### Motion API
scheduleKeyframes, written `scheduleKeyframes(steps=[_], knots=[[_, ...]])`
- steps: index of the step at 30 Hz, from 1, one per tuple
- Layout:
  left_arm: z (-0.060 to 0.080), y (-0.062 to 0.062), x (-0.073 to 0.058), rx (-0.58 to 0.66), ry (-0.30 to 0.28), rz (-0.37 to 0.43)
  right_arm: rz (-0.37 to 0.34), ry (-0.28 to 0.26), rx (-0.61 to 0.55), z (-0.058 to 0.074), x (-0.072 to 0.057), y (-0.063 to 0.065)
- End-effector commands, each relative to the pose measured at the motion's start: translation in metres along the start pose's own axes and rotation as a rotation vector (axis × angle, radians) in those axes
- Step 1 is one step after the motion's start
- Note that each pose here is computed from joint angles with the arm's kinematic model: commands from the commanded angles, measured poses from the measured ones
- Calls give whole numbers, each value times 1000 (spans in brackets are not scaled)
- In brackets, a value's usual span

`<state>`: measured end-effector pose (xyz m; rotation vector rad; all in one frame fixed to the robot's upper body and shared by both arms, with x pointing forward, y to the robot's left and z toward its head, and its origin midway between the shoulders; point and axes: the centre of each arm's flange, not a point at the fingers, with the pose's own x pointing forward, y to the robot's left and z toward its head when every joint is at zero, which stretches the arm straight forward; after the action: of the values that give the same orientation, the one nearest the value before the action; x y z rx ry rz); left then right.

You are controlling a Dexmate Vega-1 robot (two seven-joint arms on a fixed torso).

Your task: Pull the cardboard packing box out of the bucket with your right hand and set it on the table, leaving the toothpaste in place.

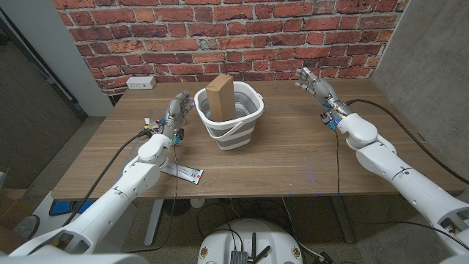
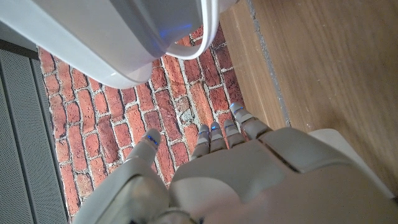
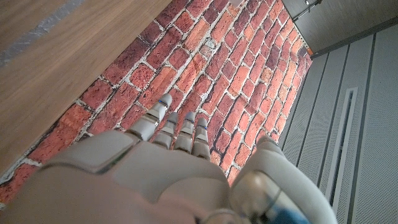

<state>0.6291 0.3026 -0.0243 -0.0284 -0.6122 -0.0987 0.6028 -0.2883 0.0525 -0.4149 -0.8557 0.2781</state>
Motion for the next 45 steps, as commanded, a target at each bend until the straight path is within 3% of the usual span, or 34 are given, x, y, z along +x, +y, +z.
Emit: scheduleKeyframes(steps=[1,25,35,45], knots=[[0,5,-2,-2,-3,4,66,-32,-117,26,12,4],[3,9,-2,10,-4,7,250,-76,-287,70,31,7],[6,11,2,16,-10,-6,377,-111,-413,96,51,3],[2,8,-1,13,0,-1,419,-162,-525,111,63,2]])
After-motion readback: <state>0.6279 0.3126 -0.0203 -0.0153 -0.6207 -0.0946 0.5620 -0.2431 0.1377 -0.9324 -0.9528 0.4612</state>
